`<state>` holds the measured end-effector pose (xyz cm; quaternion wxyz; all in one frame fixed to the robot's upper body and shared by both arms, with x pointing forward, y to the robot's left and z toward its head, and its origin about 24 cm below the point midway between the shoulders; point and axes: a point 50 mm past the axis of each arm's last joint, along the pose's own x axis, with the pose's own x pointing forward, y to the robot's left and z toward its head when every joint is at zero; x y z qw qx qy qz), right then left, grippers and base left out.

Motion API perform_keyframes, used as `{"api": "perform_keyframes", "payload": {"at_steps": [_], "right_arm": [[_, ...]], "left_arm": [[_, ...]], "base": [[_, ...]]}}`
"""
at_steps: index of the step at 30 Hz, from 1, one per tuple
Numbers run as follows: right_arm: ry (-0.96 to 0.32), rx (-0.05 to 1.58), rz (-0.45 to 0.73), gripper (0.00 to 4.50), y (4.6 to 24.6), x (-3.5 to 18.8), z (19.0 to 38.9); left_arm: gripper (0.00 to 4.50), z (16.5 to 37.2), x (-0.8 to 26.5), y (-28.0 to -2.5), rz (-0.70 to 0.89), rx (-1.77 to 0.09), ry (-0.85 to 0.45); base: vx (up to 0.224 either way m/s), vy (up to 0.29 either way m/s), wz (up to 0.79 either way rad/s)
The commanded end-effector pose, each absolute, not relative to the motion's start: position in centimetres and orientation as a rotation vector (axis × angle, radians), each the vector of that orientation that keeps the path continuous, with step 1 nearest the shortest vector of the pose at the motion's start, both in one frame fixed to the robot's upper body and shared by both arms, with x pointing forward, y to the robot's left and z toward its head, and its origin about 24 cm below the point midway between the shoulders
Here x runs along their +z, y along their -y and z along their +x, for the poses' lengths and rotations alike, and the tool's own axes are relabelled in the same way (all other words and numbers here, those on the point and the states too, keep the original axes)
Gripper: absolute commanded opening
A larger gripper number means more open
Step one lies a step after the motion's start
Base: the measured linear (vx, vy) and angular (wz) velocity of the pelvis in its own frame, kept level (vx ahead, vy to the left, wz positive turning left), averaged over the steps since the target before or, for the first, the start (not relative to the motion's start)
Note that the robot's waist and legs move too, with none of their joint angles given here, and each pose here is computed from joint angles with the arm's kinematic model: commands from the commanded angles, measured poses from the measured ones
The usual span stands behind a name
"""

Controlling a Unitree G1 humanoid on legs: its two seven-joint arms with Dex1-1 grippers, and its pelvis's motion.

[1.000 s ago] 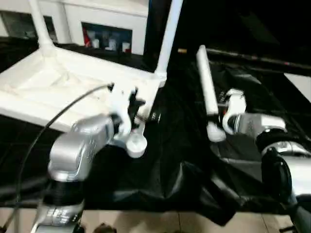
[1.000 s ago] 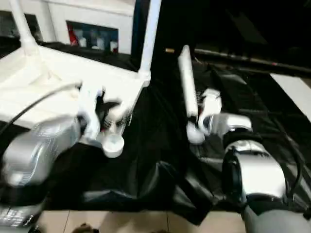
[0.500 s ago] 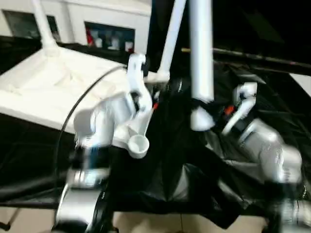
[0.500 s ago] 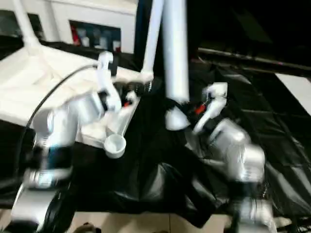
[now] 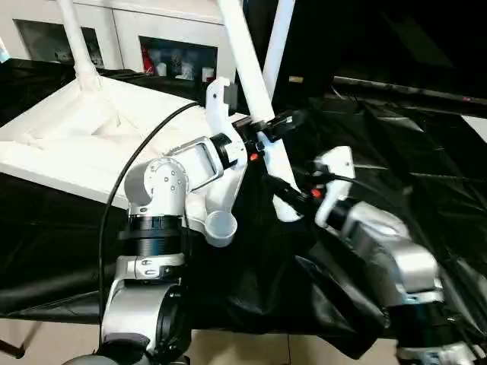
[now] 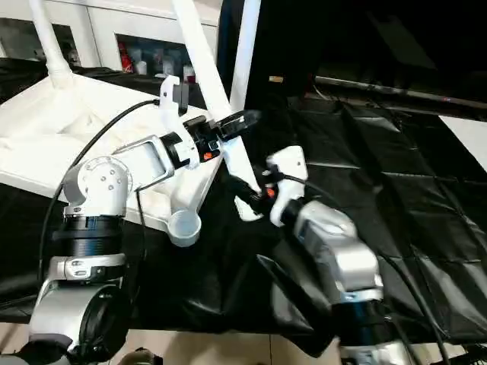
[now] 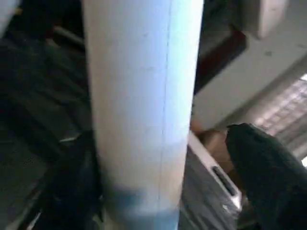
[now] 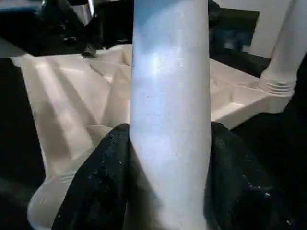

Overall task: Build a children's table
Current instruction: Pick table leg

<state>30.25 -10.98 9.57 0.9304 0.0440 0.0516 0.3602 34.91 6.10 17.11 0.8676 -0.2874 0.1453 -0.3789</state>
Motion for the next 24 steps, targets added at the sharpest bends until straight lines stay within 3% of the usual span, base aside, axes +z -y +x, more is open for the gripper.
{"api": "perform_keyframes", "payload": {"at_steps": [1, 7, 24], "right_arm": [[-0.106, 0.743, 0.072, 1.89, 10.3, 9.7, 30.4], [-0.105, 0.757, 0.053, 1.89, 9.3, 9.6, 30.2], [-0.1, 0.746, 0.039, 1.89, 8.9, 9.9, 30.8]], "left_arm": [[3.72, 34.3, 17.7, -5.4, -0.585, -0.811, -0.29], [3.29, 34.5, 17.7, -5.7, -0.605, -0.756, -0.267], [2.07, 34.6, 17.8, -6.3, -0.634, -0.674, -0.259]], "base": [[0.0, 0.0, 0.0], [0.0, 0.0, 0.0], [0.0, 0.0, 0.0]]}}
